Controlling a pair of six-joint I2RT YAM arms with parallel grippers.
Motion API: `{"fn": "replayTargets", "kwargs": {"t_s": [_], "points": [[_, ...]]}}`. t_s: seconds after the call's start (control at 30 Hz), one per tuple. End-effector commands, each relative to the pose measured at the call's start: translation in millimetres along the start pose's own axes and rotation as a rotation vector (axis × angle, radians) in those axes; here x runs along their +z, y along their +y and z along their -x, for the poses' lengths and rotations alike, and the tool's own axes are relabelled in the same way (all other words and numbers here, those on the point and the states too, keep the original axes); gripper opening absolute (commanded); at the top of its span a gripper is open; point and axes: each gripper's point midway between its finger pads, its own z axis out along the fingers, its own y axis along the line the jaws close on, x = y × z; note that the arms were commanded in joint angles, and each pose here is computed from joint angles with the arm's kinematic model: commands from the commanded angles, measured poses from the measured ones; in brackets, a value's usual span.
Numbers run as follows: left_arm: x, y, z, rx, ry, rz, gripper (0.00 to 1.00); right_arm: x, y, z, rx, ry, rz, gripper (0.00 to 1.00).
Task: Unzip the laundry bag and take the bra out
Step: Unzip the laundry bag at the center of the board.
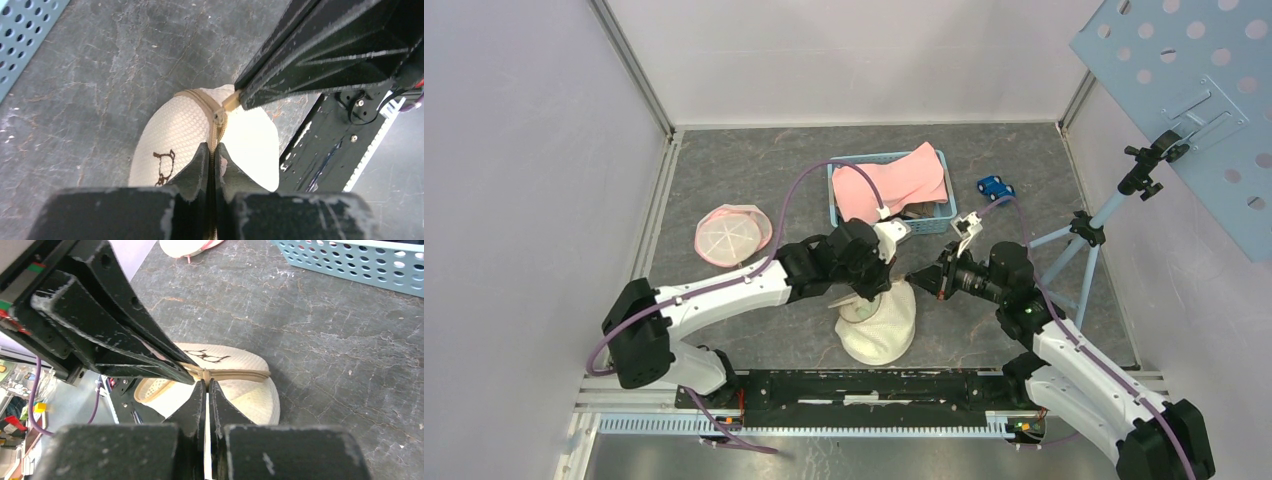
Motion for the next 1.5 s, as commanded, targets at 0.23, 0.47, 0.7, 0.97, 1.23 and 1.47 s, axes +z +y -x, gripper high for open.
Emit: {"fn": "replayTargets", "kwargs": {"t_s": [0.23,0.47,0.7,0.97,1.23,1.47], "points": [[-51.6,43.2,23.1,0.257,-0.076,0.174,0.03,-11.4,-10.5,38.2,-0.069,-0.083,-0.048,0.0],[-61.2,25.6,15.7,0.298,-0.079,0.044,0.41,-10.5,0.0,20.0,0.002,-0.067,0.053,0.0],[-56.9,-6.3,30.4,0.228,-0.105,-0.095,0.55,-6.6,11.2,1.3,0.03,-0.05,0.091,0.0],[-30.8,-34.1,33.7,0.158,-0.052,-0.13,0.67,-6.0,15.0,3.1,0.029,-0.055,0.094,0.0],[-5.8,-38.4,20.8,0.016,-0.035,-0.073,0.59,-6.3,18.4,13.1,0.017,-0.077,0.091,0.0],[-7.9,-19.1,10.1,0.062,-0.007,0.02,0.14,-7.6,13.2,20.4,-0.031,-0.072,0.041,0.0]]}}
